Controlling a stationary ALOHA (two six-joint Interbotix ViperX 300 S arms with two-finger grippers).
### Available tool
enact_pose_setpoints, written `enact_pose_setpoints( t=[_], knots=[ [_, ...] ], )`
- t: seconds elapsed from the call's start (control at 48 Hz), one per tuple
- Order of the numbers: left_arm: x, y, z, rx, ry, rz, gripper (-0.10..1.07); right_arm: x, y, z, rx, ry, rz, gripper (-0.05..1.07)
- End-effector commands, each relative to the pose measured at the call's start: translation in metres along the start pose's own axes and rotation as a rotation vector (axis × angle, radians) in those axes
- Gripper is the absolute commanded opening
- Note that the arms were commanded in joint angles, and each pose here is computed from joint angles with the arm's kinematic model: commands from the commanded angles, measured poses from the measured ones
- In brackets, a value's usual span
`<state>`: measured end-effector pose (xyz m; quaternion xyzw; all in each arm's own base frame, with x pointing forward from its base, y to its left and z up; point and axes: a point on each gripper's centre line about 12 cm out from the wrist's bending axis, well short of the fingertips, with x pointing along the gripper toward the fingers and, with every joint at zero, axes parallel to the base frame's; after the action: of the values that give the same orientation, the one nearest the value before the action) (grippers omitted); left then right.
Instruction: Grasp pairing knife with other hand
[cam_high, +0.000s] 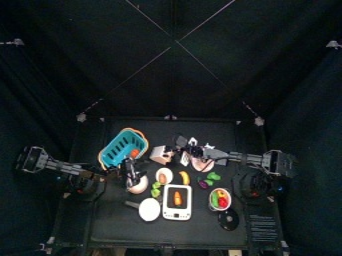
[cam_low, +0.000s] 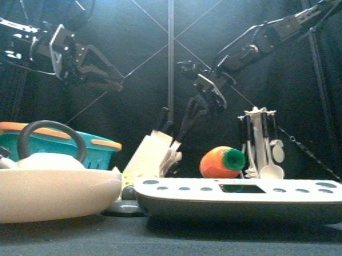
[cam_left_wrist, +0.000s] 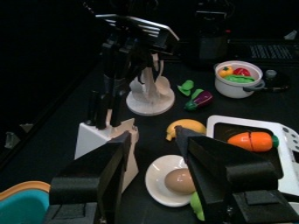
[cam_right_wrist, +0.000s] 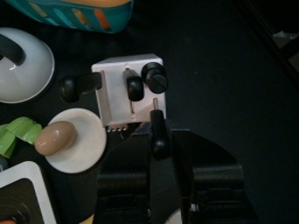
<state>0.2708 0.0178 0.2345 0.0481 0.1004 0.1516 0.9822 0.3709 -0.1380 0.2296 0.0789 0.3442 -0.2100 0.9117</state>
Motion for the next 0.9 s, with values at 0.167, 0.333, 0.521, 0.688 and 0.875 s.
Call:
enact_pose_setpoints(
  t=[0.167,0.333,0.521,0.688,0.875],
  knots=[
    [0.001,0.000,0.004,-0.004,-0.013,0.001,0.83,-0.044,0.004,0.019,-0.005,-0.058,0.002,0.40],
    [0.001,-0.001,0.004,-0.003,-0.011,-0.002,0.83,-0.064,0.003,0.023,0.001,-0.080,0.001,0.40],
    [0.000,-0.001,0.002,0.000,-0.005,-0.005,0.83,-0.085,0.005,0.016,-0.005,-0.080,0.003,0.40],
    [0.000,0.000,0.002,0.000,-0.004,-0.001,0.83,-0.105,0.010,0.010,-0.016,-0.112,0.025,0.40],
    [0.000,0.000,0.002,0.002,-0.004,-0.004,0.83,-0.128,0.022,-0.006,-0.047,-0.177,0.086,0.40]
  ],
)
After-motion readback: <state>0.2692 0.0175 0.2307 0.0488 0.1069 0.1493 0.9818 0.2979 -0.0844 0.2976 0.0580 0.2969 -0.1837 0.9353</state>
